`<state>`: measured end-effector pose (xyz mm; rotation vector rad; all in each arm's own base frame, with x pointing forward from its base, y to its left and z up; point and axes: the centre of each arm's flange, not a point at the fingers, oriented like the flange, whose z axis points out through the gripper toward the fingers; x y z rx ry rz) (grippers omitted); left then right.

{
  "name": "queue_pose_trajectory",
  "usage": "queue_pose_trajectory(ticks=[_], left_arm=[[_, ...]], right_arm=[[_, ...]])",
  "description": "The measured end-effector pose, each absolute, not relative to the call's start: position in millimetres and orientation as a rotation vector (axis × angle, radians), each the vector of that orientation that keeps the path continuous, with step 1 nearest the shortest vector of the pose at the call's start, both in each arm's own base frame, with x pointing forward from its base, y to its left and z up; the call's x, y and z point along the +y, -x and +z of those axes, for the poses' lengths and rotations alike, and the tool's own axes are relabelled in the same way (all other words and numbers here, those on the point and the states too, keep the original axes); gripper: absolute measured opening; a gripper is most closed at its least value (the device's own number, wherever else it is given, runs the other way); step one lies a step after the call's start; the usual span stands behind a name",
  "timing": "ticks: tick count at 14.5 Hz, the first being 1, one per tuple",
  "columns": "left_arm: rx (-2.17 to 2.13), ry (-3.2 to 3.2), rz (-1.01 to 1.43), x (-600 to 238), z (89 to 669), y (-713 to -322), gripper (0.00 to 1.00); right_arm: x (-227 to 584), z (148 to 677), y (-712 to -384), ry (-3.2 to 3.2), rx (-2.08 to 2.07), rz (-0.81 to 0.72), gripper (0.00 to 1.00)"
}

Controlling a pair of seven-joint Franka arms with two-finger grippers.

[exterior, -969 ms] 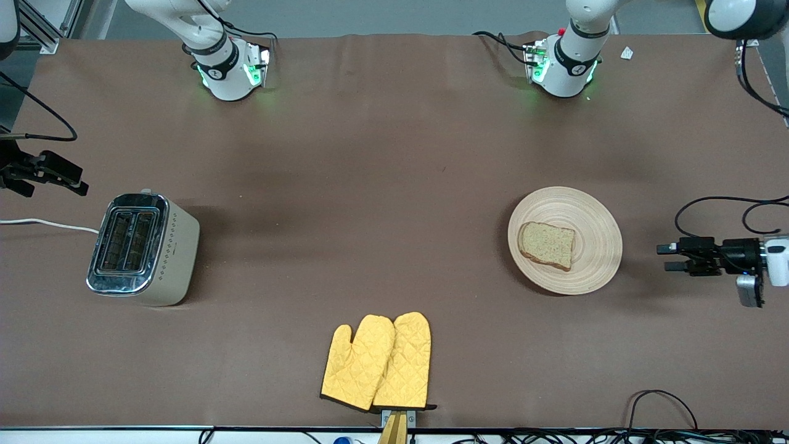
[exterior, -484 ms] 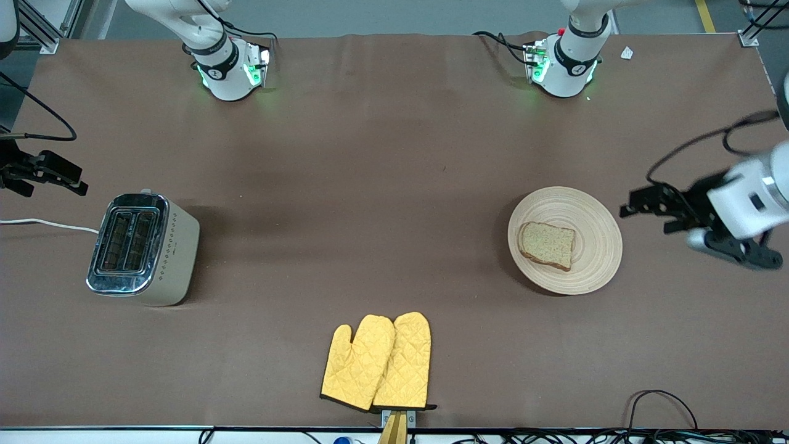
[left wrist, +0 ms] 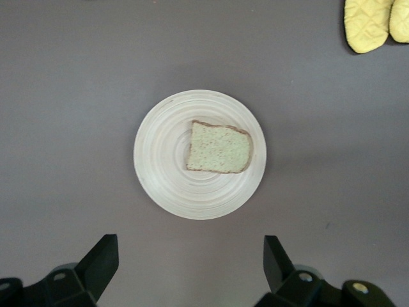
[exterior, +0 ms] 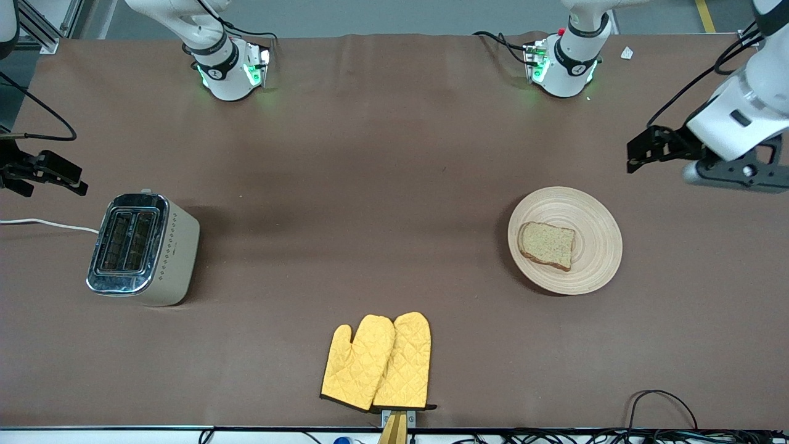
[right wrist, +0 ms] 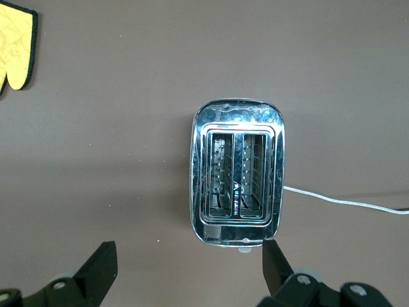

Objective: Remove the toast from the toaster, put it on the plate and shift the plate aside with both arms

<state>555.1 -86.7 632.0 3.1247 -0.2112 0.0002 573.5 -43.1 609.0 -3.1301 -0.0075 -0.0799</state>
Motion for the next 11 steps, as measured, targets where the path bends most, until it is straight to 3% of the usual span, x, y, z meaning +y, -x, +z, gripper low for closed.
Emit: queue_pose_trajectory(ticks=[11], left_arm=[[-0.266,-3.128,0.052,-68.5,649.7,-549.2,1.00]], right_arm=[[-43.6,609.0,-573.4,3.130,-0.006,-0.080,1.00]])
